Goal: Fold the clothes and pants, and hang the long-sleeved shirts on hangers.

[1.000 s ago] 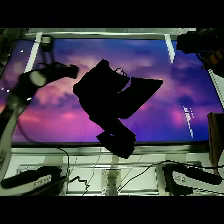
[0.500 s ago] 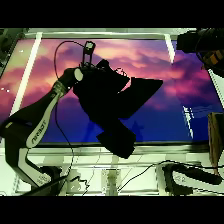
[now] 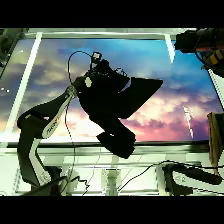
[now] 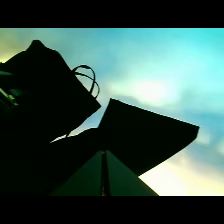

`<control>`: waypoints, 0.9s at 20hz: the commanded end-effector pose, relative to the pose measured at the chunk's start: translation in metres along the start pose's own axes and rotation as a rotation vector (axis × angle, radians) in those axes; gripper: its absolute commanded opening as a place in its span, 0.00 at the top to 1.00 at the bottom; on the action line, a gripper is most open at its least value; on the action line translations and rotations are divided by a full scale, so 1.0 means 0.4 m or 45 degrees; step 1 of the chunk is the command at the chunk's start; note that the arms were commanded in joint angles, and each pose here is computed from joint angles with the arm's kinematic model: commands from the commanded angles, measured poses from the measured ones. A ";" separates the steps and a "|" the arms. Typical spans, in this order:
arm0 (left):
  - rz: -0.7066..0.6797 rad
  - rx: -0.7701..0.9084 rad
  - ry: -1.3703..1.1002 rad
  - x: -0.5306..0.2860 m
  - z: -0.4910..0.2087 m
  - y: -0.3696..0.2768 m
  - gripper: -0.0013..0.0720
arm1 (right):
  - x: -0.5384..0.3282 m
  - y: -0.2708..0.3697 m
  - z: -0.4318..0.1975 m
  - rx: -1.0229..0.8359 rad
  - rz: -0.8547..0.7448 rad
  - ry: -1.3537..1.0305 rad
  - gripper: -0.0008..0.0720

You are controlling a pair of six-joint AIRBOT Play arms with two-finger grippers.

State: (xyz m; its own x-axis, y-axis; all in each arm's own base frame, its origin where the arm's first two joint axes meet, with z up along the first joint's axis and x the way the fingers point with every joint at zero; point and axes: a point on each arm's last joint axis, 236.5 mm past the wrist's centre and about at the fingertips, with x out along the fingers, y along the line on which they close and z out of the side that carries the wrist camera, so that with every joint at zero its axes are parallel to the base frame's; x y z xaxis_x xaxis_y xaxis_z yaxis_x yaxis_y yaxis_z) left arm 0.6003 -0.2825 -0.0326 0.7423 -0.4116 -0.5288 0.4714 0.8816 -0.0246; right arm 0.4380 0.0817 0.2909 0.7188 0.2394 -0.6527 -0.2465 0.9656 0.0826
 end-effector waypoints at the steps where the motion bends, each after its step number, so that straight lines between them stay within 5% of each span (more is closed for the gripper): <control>1: 0.021 -0.002 -0.019 0.016 -0.008 0.015 0.86 | 0.001 0.008 0.000 0.003 0.016 0.000 0.98; 2: 0.035 -0.005 -0.050 0.011 0.011 0.026 0.96 | 0.001 0.007 0.000 0.003 0.015 0.000 0.98; 10: 0.136 0.223 -0.367 -0.178 0.309 0.055 0.96 | 0.000 -0.018 -0.026 -0.007 -0.039 0.057 0.98; 12: 0.102 0.132 -0.302 -0.176 0.282 0.054 0.95 | 0.001 -0.018 -0.021 -0.006 -0.039 0.047 0.98; 13: 0.075 0.118 -0.208 -0.154 0.228 0.046 0.74 | 0.001 -0.018 -0.021 -0.006 -0.039 0.047 0.98; 14: 0.046 0.115 -0.096 -0.127 0.161 0.036 0.22 | 0.001 -0.018 -0.022 -0.006 -0.038 0.047 0.98; 15: 0.024 0.080 -0.008 -0.104 0.102 0.029 0.04 | 0.001 -0.018 -0.022 -0.007 -0.038 0.047 0.98; 18: 0.025 -0.101 0.096 -0.042 -0.005 0.037 0.04 | 0.001 -0.018 -0.022 -0.006 -0.038 0.048 0.98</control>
State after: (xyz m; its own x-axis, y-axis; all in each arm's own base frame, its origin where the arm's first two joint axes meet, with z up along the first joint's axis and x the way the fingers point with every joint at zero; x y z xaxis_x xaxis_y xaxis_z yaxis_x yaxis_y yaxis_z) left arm 0.6010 -0.2643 0.0153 0.7667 -0.3912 -0.5090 0.4586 0.8886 0.0077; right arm 0.4344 0.0741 0.2845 0.7034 0.2074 -0.6799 -0.2290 0.9716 0.0595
